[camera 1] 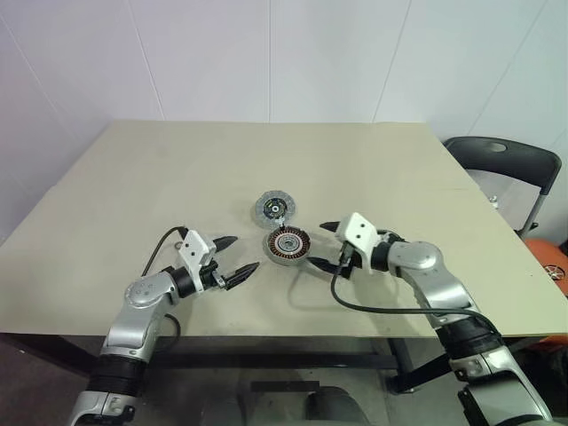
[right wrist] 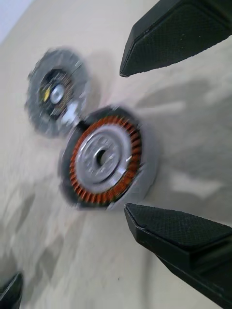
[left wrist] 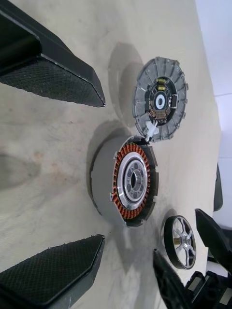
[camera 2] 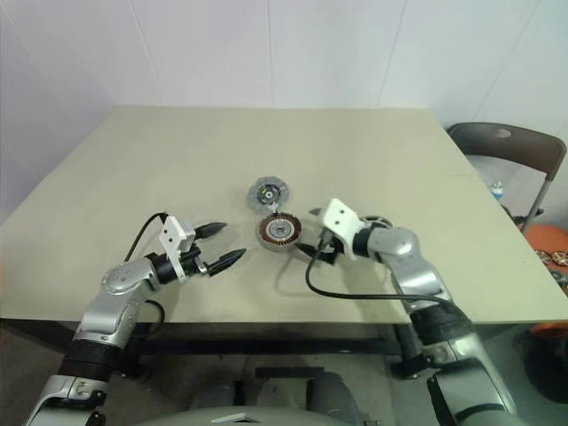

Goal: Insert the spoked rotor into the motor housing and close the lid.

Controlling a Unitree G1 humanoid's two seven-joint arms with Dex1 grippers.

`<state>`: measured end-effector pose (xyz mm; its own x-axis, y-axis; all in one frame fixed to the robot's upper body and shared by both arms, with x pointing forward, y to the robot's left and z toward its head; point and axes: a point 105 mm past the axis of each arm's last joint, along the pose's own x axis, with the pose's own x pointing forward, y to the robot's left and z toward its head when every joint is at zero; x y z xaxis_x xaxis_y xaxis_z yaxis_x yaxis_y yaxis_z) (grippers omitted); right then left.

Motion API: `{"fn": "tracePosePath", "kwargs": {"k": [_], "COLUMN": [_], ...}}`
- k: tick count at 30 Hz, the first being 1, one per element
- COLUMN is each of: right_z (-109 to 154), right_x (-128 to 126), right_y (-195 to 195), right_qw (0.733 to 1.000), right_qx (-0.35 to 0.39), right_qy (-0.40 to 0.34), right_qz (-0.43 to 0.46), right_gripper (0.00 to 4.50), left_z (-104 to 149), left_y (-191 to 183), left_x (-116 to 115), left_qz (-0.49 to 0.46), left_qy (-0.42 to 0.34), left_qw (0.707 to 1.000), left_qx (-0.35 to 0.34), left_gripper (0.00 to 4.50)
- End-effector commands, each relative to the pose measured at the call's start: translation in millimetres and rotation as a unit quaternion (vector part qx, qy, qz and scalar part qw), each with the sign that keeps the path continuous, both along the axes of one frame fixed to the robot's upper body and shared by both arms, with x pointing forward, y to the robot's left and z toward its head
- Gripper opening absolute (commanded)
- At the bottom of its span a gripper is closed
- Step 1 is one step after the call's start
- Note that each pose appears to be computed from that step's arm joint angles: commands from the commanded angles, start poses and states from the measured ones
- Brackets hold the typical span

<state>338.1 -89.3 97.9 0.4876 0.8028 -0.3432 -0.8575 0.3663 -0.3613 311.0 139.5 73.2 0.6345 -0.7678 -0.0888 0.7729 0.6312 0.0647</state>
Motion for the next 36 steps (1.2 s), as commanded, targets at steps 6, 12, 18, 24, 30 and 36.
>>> {"fn": "tracePosePath", "kwargs": {"k": [6,12,18,24,30,36], "right_z": [-4.0,-32.0,-40.3,-31.2,-20.7,-21.6], "right_x": [6.2,9.4,12.0,13.4,13.1,9.4], "right_y": [37.9,27.5,20.7,26.6,30.6,30.3], "right_qw": [0.993,0.986,0.986,0.989,0.992,0.992], "right_qx": [-0.069,-0.132,-0.140,-0.115,-0.092,-0.087], "right_qy": [-0.026,-0.011,-0.011,-0.027,-0.040,-0.033], "right_qz": [0.090,0.100,0.094,0.086,0.083,0.085], "right_gripper": [4.41,4.41,3.22,1.37,1.37,1.30], "left_z": [13.3,15.7,17.6,19.5,16.7,12.6], "left_y": [-3.4,-1.5,-3.5,-6.9,-7.9,-8.2], "left_x": [4.2,2.2,0.2,1.3,3.9,4.9], "left_qz": [-0.003,0.006,0.010,0.007,0.004,0.001], "left_qy": [-0.028,-0.032,-0.034,-0.036,-0.034,-0.032], "left_qw": [1.000,0.999,0.999,0.999,0.999,0.999], "left_qx": [0.000,0.001,0.000,0.000,0.001,0.001], "left_gripper": [4.50,4.50,4.50,4.50,4.50,4.50]}}
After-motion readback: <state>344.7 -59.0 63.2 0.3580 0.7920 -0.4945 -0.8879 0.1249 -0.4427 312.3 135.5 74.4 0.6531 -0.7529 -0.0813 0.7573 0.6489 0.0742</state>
